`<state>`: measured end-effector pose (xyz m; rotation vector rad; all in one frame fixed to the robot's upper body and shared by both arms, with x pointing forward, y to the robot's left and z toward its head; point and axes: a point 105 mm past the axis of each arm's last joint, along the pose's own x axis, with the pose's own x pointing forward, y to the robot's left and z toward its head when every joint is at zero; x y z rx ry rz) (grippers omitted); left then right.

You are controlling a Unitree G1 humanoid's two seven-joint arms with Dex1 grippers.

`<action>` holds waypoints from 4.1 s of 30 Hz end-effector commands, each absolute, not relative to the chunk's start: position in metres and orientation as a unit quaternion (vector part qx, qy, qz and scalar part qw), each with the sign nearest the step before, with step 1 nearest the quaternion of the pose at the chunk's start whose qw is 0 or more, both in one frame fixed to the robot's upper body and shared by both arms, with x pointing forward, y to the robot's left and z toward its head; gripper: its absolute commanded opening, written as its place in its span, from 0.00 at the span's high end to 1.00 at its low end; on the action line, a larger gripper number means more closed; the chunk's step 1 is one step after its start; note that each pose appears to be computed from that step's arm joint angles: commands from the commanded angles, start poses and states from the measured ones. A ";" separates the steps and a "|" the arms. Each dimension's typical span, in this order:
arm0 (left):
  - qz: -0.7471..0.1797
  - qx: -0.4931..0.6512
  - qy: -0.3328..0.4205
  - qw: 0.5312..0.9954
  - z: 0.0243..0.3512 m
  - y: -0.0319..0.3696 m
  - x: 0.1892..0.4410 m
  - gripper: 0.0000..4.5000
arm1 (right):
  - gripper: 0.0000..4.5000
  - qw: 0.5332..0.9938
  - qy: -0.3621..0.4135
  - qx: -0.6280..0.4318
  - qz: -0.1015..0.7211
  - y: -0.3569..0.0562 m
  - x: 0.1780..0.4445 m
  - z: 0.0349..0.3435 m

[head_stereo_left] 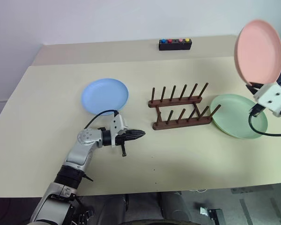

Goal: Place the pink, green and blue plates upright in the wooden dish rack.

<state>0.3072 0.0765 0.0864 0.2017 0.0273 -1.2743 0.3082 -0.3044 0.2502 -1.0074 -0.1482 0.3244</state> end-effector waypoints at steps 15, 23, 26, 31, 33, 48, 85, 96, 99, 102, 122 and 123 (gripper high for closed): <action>-0.624 0.078 -0.018 0.777 0.104 0.084 0.300 1.00 | 0.99 0.894 -0.146 -0.067 0.419 -0.208 0.244 0.294; -0.648 0.043 -0.052 0.759 0.130 0.087 0.285 1.00 | 0.99 0.892 -0.111 -0.034 0.437 -0.209 0.247 0.277; -0.653 0.041 -0.056 0.754 0.135 0.087 0.281 1.00 | 0.99 0.892 -0.105 -0.031 0.438 -0.212 0.248 0.273; -0.656 0.041 -0.055 0.752 0.136 0.086 0.279 1.00 | 0.99 0.893 -0.095 -0.030 0.439 -0.218 0.251 0.268; -0.658 0.040 -0.054 0.750 0.135 0.087 0.278 1.00 | 0.99 0.894 -0.091 -0.027 0.438 -0.222 0.253 0.266; -0.665 0.044 -0.067 0.742 0.131 0.087 0.274 1.00 | 0.99 0.896 -0.056 -0.001 0.441 -0.237 0.267 0.250; -0.658 0.052 -0.070 0.748 0.146 0.077 0.276 1.00 | 0.13 0.904 -0.018 0.062 0.422 -0.267 0.287 0.233; -0.653 0.051 -0.072 0.752 0.148 0.077 0.276 1.00 | 0.13 0.933 -0.036 -0.036 0.356 -0.299 0.271 0.253; -0.644 0.056 -0.080 0.759 0.151 0.079 0.279 1.00 | 0.13 0.944 -0.020 -0.079 0.319 -0.318 0.262 0.253; -0.640 0.060 -0.083 0.761 0.154 0.081 0.283 1.00 | 0.13 0.946 0.053 -0.148 0.285 -0.339 0.248 0.233; -0.657 0.066 -0.084 0.746 0.155 0.071 0.284 1.00 | 0.18 0.846 0.294 -0.321 0.308 -0.351 0.267 0.119; -0.656 0.066 -0.084 0.747 0.155 0.072 0.284 1.00 | 0.25 0.846 0.293 -0.323 0.308 -0.351 0.269 0.119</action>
